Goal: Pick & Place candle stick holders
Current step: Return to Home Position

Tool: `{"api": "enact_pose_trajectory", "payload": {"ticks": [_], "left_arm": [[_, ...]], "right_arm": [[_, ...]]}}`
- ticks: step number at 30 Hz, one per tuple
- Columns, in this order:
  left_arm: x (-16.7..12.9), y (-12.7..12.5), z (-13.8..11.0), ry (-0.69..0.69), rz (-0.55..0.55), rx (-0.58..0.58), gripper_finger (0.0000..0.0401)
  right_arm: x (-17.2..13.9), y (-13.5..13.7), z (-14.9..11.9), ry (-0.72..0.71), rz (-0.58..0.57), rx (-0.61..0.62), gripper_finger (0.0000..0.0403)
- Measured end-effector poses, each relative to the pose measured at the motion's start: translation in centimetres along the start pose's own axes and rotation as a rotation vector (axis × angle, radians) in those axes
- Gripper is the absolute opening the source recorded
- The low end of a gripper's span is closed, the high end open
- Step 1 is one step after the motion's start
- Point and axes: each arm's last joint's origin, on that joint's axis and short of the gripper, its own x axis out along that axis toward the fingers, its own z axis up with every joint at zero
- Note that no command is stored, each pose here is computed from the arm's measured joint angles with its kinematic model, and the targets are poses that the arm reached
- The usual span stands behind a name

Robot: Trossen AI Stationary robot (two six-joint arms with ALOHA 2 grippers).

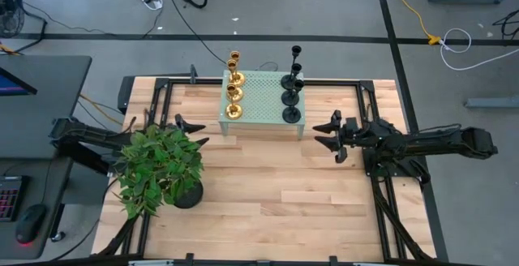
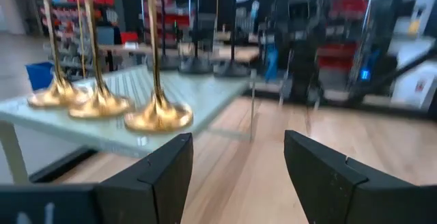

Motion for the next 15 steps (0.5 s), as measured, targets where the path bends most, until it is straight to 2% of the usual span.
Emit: {"api": "enact_pose_trajectory", "payload": {"ticks": [10, 15], "left_arm": [[-2.0, 1.0, 2.6, -0.256, -0.010, -0.145, 0.0231], [-2.6, 1.3, 3.3, -0.329, -0.007, -0.187, 0.0231]], "right_arm": [[-2.0, 1.1, 3.0, -0.240, 0.055, -0.016, 0.0171], [-3.1, 1.7, 4.0, -0.333, 0.093, -0.017, 0.0171]]}}
